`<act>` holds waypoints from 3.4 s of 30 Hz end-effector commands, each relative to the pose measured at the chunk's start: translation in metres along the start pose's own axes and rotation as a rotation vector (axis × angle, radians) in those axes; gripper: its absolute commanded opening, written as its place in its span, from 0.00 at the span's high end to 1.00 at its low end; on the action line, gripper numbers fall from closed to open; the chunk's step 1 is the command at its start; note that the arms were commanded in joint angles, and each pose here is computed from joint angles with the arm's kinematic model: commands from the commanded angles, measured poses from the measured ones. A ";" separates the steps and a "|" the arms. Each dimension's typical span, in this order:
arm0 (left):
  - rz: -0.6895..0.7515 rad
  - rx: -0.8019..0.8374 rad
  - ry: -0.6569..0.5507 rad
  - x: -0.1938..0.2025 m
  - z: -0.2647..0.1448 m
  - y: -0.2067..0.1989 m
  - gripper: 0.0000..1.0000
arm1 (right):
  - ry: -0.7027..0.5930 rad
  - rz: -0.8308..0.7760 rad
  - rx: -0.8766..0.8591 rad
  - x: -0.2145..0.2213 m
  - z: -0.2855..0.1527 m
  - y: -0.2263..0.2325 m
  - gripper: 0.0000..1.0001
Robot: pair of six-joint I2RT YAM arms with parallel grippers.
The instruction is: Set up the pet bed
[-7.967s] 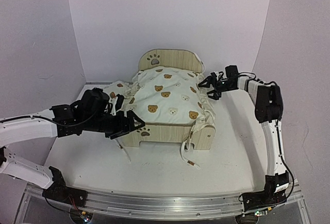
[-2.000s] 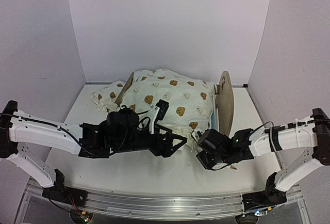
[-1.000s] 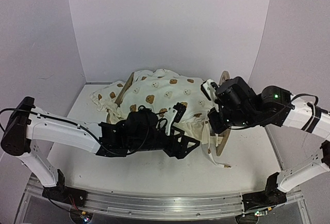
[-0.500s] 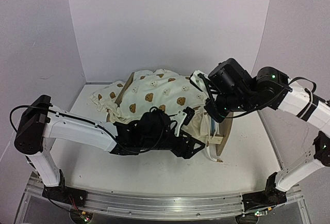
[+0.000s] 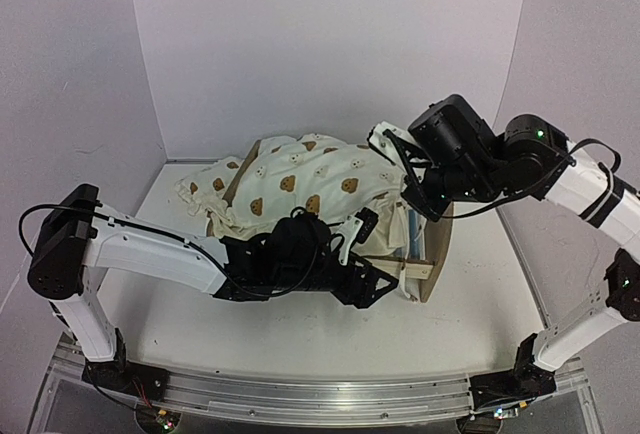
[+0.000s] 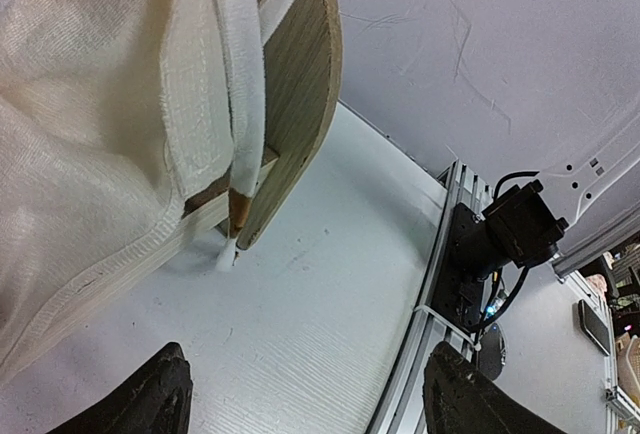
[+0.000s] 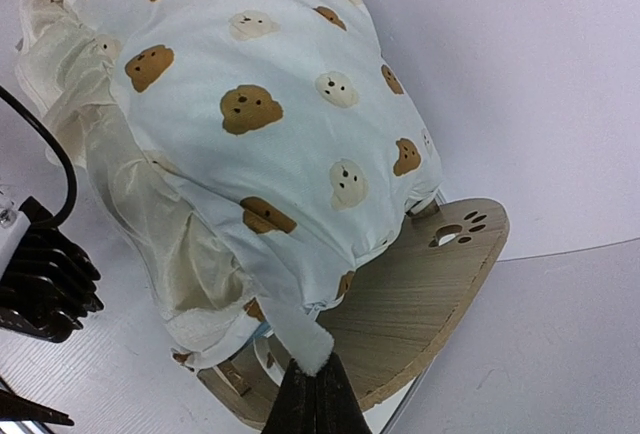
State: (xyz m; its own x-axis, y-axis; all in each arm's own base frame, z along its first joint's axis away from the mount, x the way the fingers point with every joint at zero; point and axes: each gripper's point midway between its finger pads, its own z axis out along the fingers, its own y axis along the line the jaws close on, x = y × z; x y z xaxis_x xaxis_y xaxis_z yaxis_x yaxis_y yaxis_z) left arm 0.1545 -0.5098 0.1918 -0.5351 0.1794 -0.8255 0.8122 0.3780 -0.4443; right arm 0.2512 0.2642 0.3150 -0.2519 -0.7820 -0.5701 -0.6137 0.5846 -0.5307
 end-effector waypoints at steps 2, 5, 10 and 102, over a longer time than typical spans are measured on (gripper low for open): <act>-0.005 0.049 -0.075 -0.029 -0.012 -0.016 0.20 | -0.031 0.040 0.045 -0.002 -0.001 -0.018 1.00; -0.005 0.050 -0.075 -0.029 -0.012 -0.017 0.20 | 0.004 0.050 0.055 0.011 0.012 -0.020 1.00; -0.006 0.045 -0.075 -0.028 -0.015 -0.016 0.20 | 0.024 0.057 0.065 0.019 0.015 -0.022 1.00; 0.511 -0.481 -0.579 0.037 0.136 0.098 0.47 | -0.011 1.082 -0.040 0.018 0.023 -0.068 1.00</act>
State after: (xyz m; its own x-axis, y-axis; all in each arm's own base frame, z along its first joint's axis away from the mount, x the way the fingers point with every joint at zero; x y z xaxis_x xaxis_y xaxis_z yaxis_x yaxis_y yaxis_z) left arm 0.2256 -0.5914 0.0574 0.1309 0.0350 -0.9908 0.7389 0.6628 0.1210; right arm 0.2957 0.1826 0.2269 -0.8202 -0.0016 -0.5721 -0.0054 1.0000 0.0050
